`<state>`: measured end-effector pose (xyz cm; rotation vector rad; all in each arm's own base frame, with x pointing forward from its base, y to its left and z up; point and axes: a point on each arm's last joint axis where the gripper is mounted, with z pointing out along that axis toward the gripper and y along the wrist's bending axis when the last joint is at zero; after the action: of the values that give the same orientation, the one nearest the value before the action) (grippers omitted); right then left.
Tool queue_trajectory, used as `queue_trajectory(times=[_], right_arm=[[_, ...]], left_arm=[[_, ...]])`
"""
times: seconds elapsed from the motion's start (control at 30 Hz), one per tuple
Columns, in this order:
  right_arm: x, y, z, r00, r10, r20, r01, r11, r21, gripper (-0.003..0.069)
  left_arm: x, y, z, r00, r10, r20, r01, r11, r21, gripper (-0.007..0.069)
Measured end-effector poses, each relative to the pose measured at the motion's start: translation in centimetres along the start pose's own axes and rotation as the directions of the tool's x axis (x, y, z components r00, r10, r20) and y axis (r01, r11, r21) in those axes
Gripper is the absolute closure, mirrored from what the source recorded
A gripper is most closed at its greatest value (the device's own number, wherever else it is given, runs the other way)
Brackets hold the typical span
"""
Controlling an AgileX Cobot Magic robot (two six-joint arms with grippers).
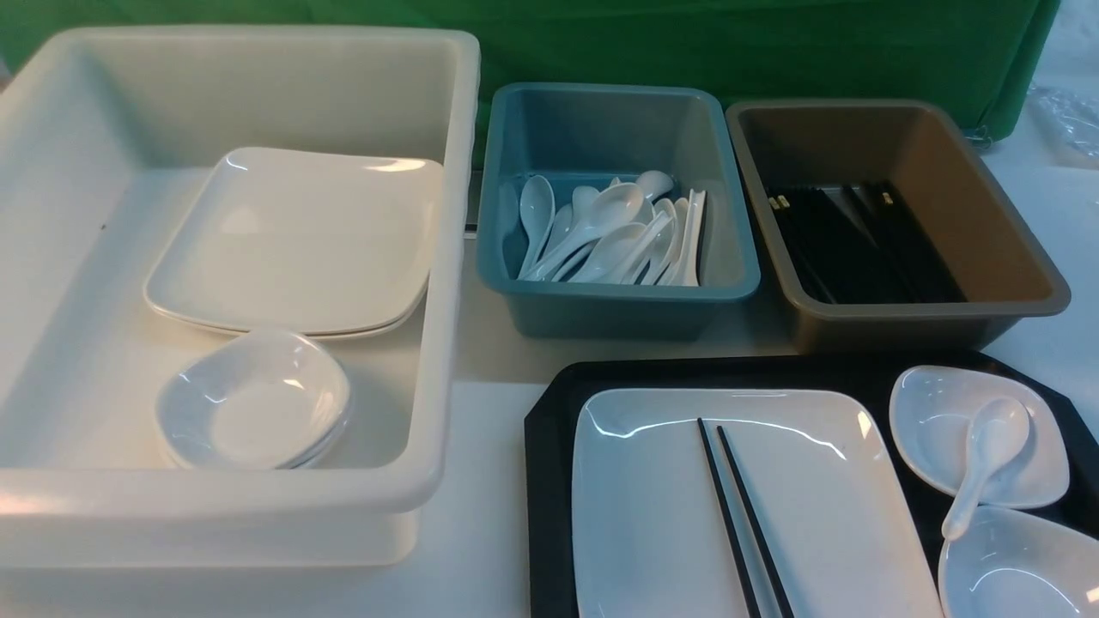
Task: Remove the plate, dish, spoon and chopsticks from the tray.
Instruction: Use the right arm to grab a pair of chopsticks from the plate
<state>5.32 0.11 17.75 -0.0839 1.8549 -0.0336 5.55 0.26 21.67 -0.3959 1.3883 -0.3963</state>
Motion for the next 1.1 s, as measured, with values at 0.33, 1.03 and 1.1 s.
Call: queue_trajectory(times=[0.33,1.03,1.1], right_arm=[[-3.3,-0.3,-0.6,0.651,0.706,0.278,-0.665,0.707,-0.241,0.0420],[-19.8,0.3,-1.5,0.921,0.221,-0.321,-0.273,0.954,-0.124,0.0631],[-20.2,0.6,-0.5,0.897,0.185,-0.401,-0.260,0.955,-0.140,0.0629]], left_arm=[[-2.5,-0.3,-0.3,0.931,-0.271,0.244,0.250,0.962,0.113,0.0608],[-14.9,-8.9,5.3,0.946,0.208,-0.250,-0.225,0.973,-0.043,0.0608],[-14.4,-8.8,6.3,0.909,0.223,-0.352,-0.256,0.965,-0.051,0.0608]])
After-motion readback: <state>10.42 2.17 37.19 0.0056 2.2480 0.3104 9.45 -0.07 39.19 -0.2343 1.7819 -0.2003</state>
